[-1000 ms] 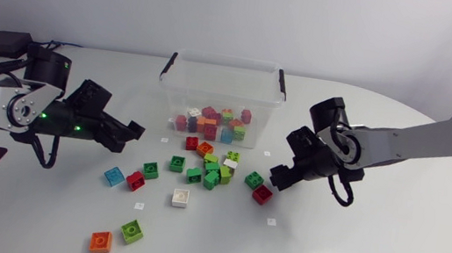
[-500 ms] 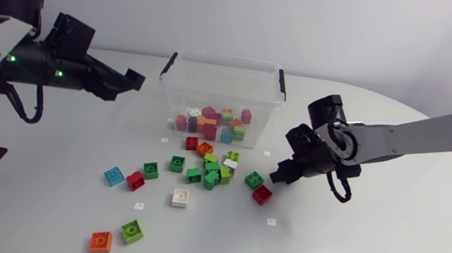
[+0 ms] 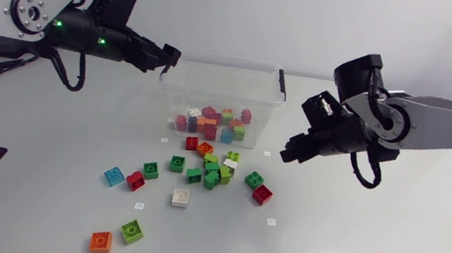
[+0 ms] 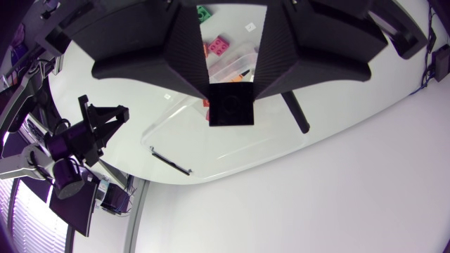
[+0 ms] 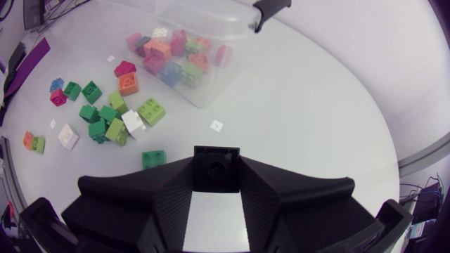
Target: Place the duplo bricks in the container
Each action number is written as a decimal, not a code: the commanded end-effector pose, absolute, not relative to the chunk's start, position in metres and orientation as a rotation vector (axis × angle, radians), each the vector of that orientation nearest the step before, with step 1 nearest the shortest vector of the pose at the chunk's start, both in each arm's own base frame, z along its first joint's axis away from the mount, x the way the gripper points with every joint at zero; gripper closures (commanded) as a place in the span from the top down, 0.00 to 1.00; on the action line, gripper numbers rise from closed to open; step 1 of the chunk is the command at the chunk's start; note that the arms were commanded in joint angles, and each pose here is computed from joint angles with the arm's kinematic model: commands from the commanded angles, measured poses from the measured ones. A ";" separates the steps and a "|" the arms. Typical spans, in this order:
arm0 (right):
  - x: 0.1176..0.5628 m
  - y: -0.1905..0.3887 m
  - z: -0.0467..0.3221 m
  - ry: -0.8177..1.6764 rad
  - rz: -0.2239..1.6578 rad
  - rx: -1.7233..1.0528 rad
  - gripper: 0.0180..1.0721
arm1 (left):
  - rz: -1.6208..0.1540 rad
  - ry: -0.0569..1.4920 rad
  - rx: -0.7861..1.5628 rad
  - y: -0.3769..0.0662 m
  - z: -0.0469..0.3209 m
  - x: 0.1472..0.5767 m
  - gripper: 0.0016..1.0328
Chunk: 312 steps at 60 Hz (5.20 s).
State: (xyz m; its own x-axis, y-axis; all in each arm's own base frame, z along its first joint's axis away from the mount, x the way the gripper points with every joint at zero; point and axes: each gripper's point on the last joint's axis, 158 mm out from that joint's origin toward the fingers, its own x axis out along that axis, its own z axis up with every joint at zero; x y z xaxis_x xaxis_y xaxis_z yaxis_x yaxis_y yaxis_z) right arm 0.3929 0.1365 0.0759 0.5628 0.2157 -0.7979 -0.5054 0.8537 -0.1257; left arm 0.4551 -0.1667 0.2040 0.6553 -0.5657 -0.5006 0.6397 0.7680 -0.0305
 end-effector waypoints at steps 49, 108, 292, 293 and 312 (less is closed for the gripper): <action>0.461 0.226 0.193 0.635 0.502 -0.273 0.22 | -0.689 0.544 0.125 -0.224 0.200 0.533 0.95; 0.537 0.300 0.174 0.684 0.551 -0.305 0.60 | -0.587 0.754 0.287 -0.073 0.136 0.377 0.95; 0.330 0.175 -0.012 1.275 0.706 -0.710 0.84 | -0.753 0.800 0.369 -0.110 0.159 0.358 0.35; 0.330 0.175 -0.014 1.280 0.707 -0.711 0.83 | -0.746 0.788 0.365 -0.110 0.162 0.360 0.35; 0.324 0.177 -0.036 1.312 0.713 -0.699 0.59 | -0.732 0.657 0.286 -0.125 0.198 0.385 0.36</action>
